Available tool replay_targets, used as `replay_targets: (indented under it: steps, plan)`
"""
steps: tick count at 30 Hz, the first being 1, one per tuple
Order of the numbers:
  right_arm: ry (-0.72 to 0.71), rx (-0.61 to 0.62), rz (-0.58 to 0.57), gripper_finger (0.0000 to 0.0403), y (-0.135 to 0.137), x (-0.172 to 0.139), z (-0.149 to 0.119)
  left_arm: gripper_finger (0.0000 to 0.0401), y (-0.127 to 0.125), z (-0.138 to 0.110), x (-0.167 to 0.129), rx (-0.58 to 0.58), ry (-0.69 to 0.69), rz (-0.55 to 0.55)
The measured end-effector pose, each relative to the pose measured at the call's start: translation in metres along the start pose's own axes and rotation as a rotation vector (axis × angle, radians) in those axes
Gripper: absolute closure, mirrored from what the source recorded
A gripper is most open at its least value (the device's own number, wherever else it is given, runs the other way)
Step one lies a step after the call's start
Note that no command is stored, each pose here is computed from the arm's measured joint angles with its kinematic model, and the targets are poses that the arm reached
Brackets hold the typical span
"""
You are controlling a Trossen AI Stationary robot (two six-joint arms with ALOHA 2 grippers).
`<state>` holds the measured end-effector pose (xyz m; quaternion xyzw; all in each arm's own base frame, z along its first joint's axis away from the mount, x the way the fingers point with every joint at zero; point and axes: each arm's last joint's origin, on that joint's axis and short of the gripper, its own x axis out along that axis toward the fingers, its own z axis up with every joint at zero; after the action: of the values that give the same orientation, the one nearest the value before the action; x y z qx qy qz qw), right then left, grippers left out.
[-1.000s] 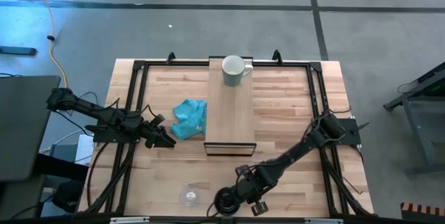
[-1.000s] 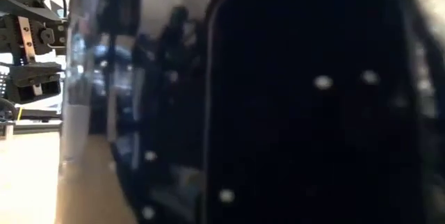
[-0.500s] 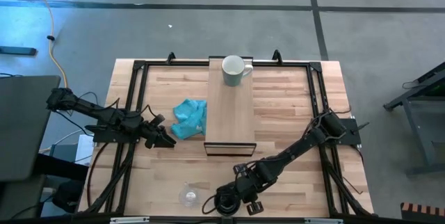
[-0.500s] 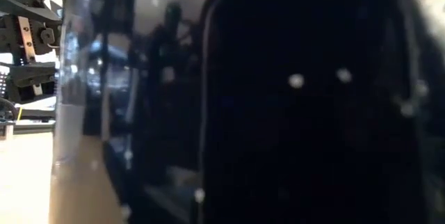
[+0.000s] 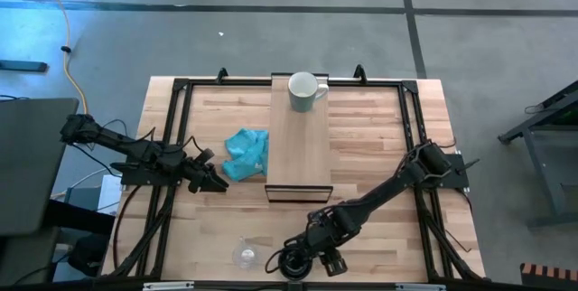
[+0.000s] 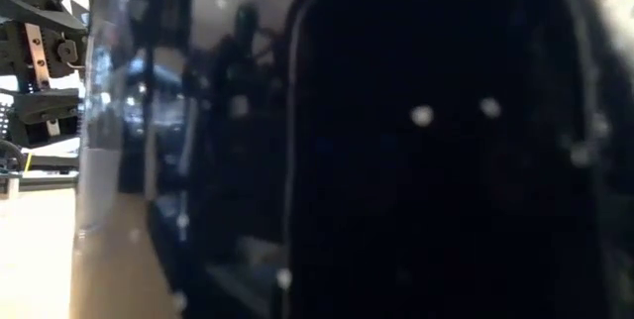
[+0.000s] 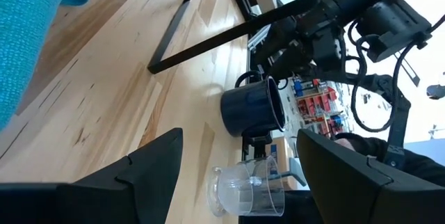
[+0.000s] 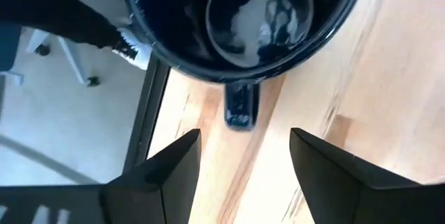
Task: Stack small to large cups/mugs on shelf
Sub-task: Put the black mug on the shelf
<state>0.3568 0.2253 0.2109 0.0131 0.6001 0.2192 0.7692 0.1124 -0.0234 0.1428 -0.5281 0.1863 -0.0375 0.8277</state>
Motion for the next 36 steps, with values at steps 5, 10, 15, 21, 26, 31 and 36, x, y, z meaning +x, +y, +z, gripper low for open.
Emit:
replay_targets:
  steps: [5,10,15,21,26,31,36]
  plan:
    - [-0.014,0.002,0.052,0.0190,-0.004,-0.010,0.002,0.0130,0.000,0.000,0.000,0.006,0.000,0.001]
    - [-0.073,-0.002,0.065,0.0190,-0.006,-0.026,0.006,0.0130,0.000,0.000,0.000,0.016,-0.005,0.003]
    - [-0.136,0.015,0.057,0.0190,-0.009,-0.032,0.012,0.0130,0.000,0.000,0.000,0.021,-0.013,0.006]
    - [-0.205,0.014,0.007,0.0190,-0.010,-0.032,0.017,0.0130,0.000,0.001,0.000,0.023,-0.017,0.008]
    - [-0.251,0.017,0.008,0.0190,-0.013,-0.033,0.023,0.0130,0.000,0.000,0.000,0.023,-0.017,0.008]
    - [-0.287,0.035,0.008,0.0190,-0.015,-0.033,0.027,0.0130,0.000,0.001,0.000,0.023,-0.017,0.008]
    - [-0.298,0.088,-0.020,0.0190,-0.016,-0.029,0.028,0.0130,0.000,0.001,0.000,0.022,-0.018,0.008]
